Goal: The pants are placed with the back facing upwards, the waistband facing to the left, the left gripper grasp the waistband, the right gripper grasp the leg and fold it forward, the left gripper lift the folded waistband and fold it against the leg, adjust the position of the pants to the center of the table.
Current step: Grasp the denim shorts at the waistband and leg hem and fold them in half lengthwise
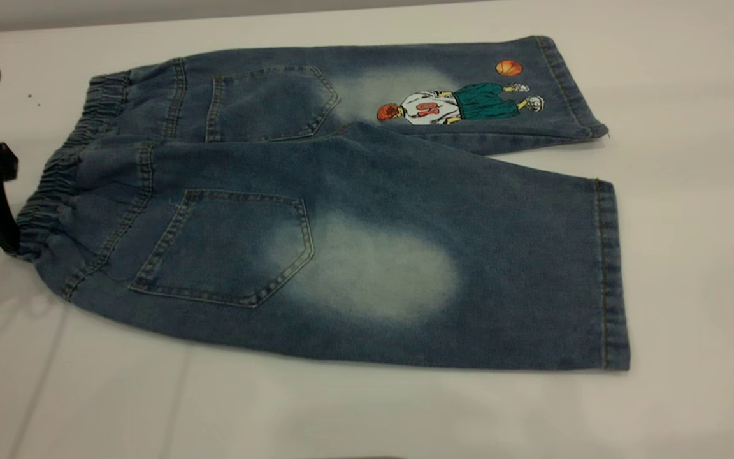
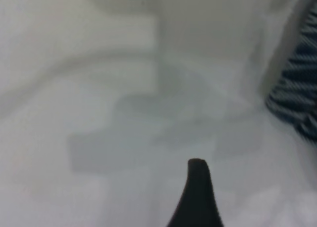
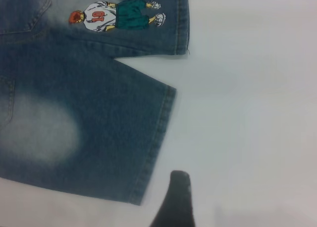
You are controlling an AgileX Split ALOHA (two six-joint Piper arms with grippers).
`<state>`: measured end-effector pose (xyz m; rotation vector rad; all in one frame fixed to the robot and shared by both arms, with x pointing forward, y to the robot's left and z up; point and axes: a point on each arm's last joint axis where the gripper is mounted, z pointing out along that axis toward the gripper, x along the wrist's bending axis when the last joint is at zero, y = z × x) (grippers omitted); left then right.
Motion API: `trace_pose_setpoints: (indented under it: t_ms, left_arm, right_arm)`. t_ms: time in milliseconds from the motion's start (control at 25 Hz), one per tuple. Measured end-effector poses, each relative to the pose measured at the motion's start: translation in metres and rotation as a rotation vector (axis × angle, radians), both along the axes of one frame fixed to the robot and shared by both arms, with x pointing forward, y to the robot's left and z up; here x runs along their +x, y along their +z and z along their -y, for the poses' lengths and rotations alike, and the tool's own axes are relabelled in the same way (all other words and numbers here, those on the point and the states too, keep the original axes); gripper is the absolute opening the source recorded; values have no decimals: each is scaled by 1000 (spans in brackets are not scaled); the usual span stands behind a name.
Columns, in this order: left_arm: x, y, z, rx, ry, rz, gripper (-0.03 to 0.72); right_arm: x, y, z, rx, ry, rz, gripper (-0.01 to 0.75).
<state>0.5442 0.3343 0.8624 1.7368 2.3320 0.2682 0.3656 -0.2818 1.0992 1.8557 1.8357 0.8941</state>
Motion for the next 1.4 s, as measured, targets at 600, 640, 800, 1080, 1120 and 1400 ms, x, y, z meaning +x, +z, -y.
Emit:
trace_pose_setpoints:
  t_ms: [600, 640, 800, 1080, 1120, 1400]
  left_arm:
    - [15, -8, -1, -15, 30, 27, 531]
    - [15, -9, -1, -15, 30, 23, 531]
    - [22, -13, -2, -14, 29, 26, 531]
    - [28, -20, -2, -23, 38, 8, 531]
    - [28, -20, -2, -26, 42, 8, 531]
    - [29, -22, -2, -35, 57, 2, 480]
  right_arm:
    - [0, 0, -2, 20, 3, 0, 587]
    - [0, 0, -2, 20, 3, 0, 587]
    - [0, 0, -2, 23, 3, 0, 587]
    - [0, 0, -2, 27, 4, -1, 587]
    - [0, 0, -2, 27, 4, -1, 587]
    - [0, 0, -2, 28, 4, -1, 587]
